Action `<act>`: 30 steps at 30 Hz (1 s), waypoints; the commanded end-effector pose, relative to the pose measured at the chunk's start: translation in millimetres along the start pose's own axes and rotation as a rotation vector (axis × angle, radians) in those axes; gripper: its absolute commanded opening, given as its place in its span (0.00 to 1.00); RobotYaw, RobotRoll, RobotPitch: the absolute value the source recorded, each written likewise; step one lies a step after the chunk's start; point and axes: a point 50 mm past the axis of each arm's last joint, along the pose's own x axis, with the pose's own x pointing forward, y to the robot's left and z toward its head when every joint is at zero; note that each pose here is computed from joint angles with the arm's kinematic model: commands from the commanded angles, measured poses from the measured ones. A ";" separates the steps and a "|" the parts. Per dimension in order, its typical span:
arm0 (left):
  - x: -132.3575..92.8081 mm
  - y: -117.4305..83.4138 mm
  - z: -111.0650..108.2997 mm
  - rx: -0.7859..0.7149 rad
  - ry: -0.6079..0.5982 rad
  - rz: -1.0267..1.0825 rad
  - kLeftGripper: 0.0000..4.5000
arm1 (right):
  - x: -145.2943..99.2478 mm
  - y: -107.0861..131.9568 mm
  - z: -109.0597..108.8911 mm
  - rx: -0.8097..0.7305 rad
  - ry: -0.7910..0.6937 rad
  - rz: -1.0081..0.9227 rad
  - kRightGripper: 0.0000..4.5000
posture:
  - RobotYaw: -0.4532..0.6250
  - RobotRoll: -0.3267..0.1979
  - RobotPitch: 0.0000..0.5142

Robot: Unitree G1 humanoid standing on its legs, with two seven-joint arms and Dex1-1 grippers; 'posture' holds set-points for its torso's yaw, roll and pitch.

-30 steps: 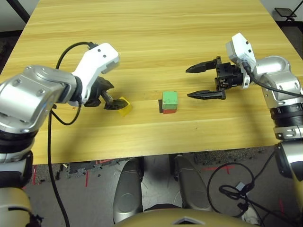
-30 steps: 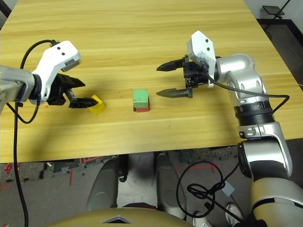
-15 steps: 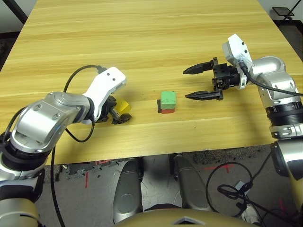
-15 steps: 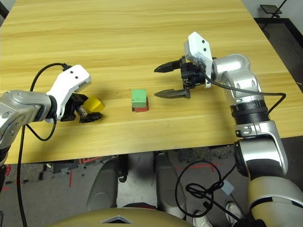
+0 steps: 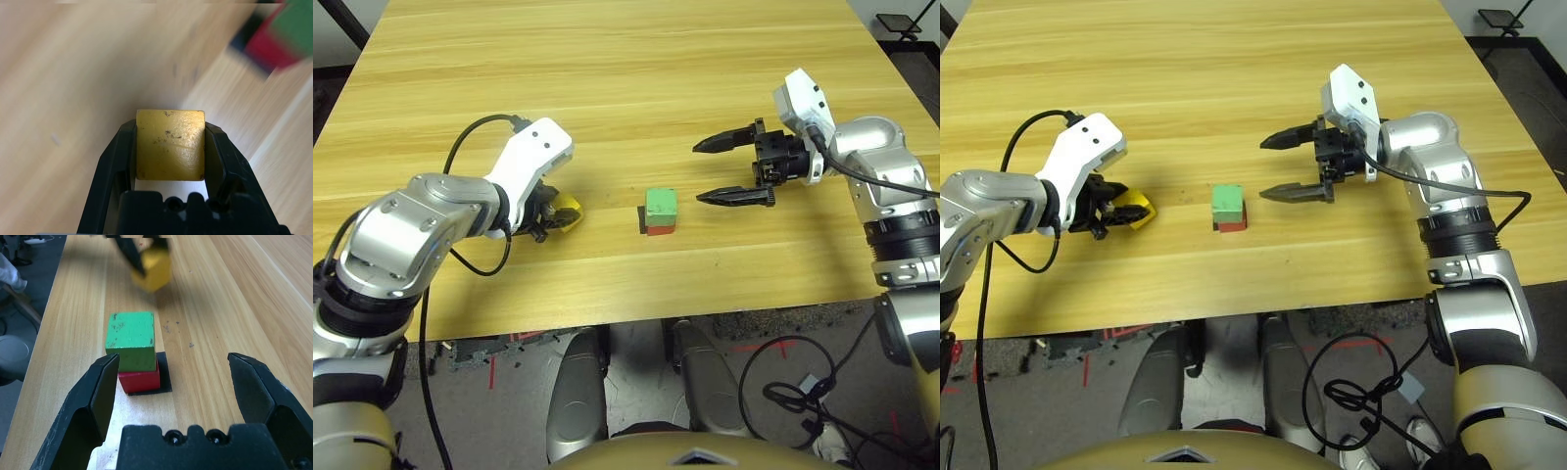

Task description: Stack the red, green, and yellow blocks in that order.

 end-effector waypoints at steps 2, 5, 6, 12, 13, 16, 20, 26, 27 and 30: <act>-9.8 3.9 37.8 0.096 -0.076 -0.101 0.44 | -2.0 1.6 -2.2 -0.008 0.020 0.011 1.00 | 0.56 0.75 0.47; -8.8 1.0 58.0 0.123 -0.097 -0.166 0.44 | -0.5 2.8 -4.4 -0.004 0.023 0.016 1.00 | 0.56 0.76 0.47; -6.1 -1.4 64.1 0.136 -0.100 -0.195 0.44 | -0.1 3.8 -5.5 0.000 0.025 0.018 1.00 | 0.55 0.76 0.46; 15.1 -19.5 80.8 0.227 -0.092 -0.334 0.44 | 0.8 8.8 -8.7 0.007 0.027 0.018 1.00 | 0.53 0.77 0.45; 17.5 -22.6 81.0 0.237 -0.091 -0.354 0.44 | 0.8 9.6 -9.1 0.008 0.028 0.017 1.00 | 0.52 0.76 0.45; 25.9 -33.9 79.8 0.259 -0.090 -0.411 0.44 | 0.6 12.6 -10.2 0.014 0.027 0.009 1.00 | 0.51 0.76 0.44; 33.1 -43.6 76.6 0.285 -0.088 -0.450 0.44 | 0.6 16.1 -10.3 0.018 0.029 0.002 1.00 | 0.49 0.74 0.42; 33.3 -46.0 74.8 0.331 -0.075 -0.468 0.44 | -0.8 16.9 -8.6 0.021 0.034 -0.009 1.00 | 0.48 0.74 0.42; 33.6 -46.6 74.7 0.334 -0.075 -0.471 0.44 | -1.1 16.7 -8.3 0.020 0.035 -0.011 1.00 | 0.48 0.74 0.42; 34.4 -47.8 74.3 0.333 -0.072 -0.479 0.44 | -1.2 16.3 -7.6 0.020 0.035 -0.014 1.00 | 0.48 0.74 0.43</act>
